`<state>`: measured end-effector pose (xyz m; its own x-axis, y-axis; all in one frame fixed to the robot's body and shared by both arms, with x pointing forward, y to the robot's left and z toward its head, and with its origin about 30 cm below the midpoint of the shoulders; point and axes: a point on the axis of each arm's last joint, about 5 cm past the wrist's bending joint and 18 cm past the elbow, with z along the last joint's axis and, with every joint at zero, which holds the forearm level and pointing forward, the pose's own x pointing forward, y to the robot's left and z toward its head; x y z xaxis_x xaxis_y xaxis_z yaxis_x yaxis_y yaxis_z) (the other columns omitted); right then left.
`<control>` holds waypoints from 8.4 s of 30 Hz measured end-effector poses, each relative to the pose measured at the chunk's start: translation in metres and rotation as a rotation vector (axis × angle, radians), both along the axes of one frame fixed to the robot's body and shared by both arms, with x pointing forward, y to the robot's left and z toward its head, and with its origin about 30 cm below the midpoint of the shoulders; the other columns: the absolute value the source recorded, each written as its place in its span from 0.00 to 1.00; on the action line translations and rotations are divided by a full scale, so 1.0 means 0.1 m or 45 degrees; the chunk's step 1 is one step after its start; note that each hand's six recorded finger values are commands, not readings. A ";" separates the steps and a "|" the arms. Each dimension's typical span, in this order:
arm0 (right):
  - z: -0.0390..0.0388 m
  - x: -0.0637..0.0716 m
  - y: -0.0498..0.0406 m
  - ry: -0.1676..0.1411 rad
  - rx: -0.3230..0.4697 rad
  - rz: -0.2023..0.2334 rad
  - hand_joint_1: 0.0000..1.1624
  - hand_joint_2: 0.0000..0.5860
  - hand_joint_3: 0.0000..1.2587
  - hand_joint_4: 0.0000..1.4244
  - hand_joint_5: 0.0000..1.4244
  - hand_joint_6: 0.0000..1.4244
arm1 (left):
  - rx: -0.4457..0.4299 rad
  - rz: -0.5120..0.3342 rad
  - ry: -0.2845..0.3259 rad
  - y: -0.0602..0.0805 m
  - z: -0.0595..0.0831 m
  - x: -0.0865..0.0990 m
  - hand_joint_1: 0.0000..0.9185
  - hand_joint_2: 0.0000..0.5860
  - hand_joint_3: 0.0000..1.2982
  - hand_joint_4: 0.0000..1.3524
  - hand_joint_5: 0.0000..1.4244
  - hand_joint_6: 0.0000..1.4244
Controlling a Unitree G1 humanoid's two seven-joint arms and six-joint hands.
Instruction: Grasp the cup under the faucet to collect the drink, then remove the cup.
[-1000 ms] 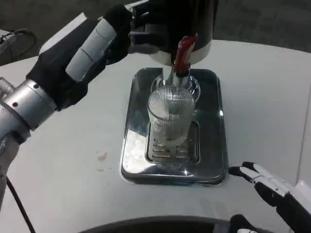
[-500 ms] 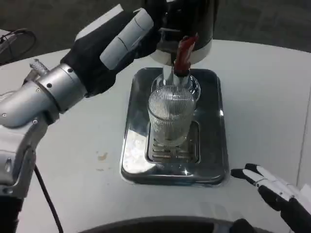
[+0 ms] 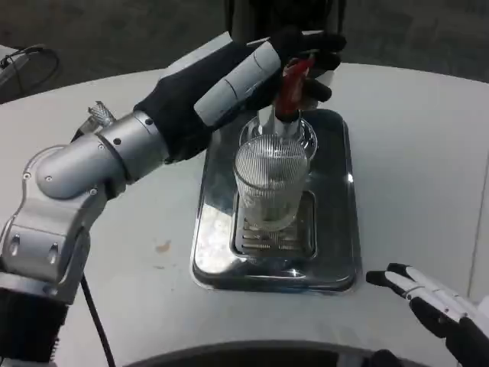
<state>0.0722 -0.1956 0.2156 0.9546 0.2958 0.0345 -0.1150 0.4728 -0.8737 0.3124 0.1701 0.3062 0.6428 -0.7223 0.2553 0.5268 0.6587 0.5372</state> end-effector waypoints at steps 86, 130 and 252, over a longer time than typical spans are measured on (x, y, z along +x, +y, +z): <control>-0.461 1.32 0.534 -0.144 0.674 -0.136 0.57 0.39 0.00 0.00 0.02 0.00 | 0.505 0.033 -0.431 -0.10 0.10 0.11 0.00 0.13 0.15 0.09 0.15 0.10; -0.377 1.88 1.031 -0.131 0.743 -0.127 0.56 0.37 0.00 0.00 0.02 0.00 | 0.522 0.050 -0.430 0.00 0.19 0.06 0.00 0.06 0.16 0.10 0.16 0.10; -0.535 2.07 1.312 -0.220 1.031 -0.191 0.61 0.43 0.28 0.31 0.30 0.12 | 0.144 0.204 -0.526 0.33 0.20 -0.07 0.00 0.10 0.30 0.30 0.35 0.20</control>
